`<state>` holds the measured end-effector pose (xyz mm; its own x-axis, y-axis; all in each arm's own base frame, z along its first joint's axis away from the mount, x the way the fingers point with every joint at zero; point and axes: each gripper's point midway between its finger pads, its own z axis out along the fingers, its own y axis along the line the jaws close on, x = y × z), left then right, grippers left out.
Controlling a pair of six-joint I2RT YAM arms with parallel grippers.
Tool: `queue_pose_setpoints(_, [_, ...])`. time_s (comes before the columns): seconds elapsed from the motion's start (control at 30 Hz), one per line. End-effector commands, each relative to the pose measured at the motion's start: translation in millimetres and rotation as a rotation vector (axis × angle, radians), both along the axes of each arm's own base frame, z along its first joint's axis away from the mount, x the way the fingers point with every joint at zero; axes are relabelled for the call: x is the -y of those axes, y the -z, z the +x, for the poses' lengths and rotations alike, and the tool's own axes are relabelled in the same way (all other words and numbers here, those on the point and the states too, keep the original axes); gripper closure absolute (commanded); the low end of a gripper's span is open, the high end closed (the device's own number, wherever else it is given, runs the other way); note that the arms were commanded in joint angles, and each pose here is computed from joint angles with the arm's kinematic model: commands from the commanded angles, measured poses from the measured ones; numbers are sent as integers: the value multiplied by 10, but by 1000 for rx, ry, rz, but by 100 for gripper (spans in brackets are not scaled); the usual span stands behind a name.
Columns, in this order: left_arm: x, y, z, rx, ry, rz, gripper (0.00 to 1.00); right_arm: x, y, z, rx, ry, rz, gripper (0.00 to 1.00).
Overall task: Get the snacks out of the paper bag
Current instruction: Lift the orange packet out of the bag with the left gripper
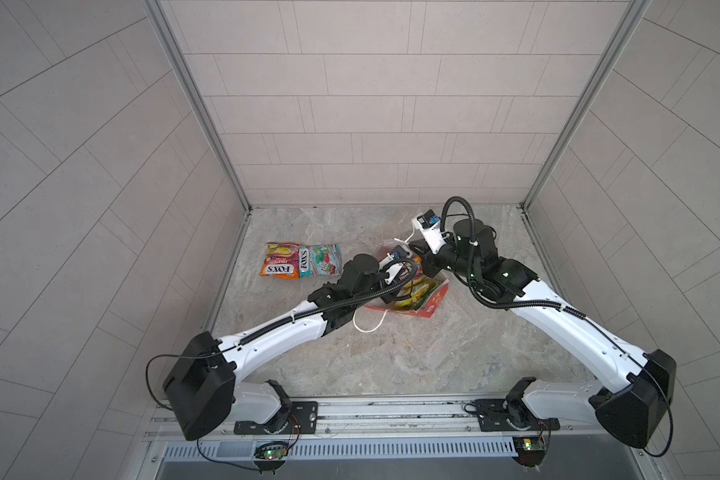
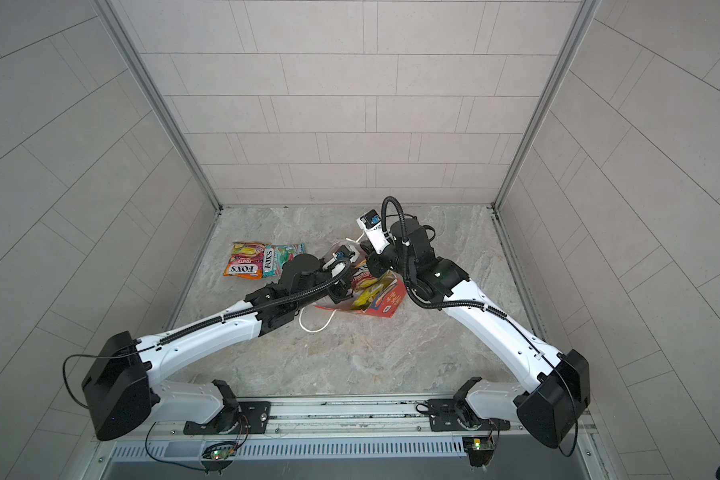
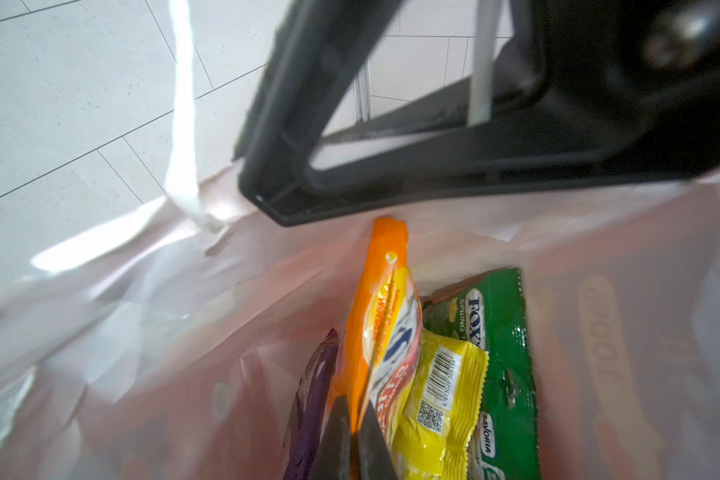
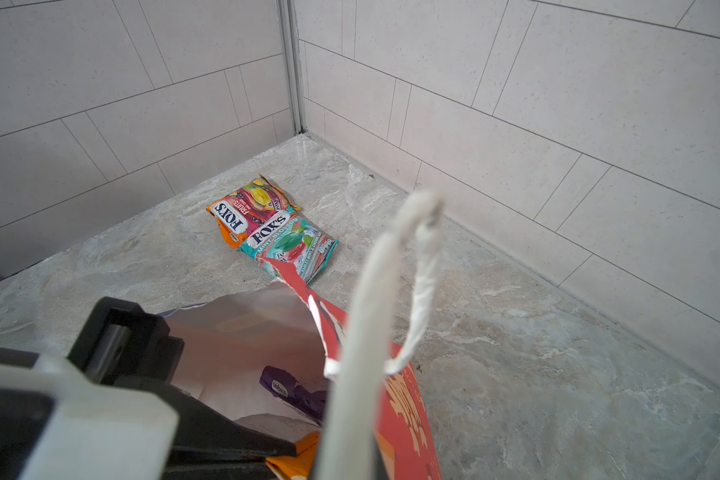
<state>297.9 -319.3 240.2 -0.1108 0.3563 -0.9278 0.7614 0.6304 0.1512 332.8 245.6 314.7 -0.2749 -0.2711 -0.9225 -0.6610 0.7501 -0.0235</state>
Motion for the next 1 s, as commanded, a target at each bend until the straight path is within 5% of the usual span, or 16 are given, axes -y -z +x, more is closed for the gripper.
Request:
queue_pose_setpoints(0.0, [-18, -520, -7, 77, -6, -118, 99, 42, -269, -15, 58, 20, 55, 100])
queue_pose_setpoints(0.97, [-432, -1396, -162, 173, -108, -232, 100, 713, -414, 350, 67, 314, 91, 100])
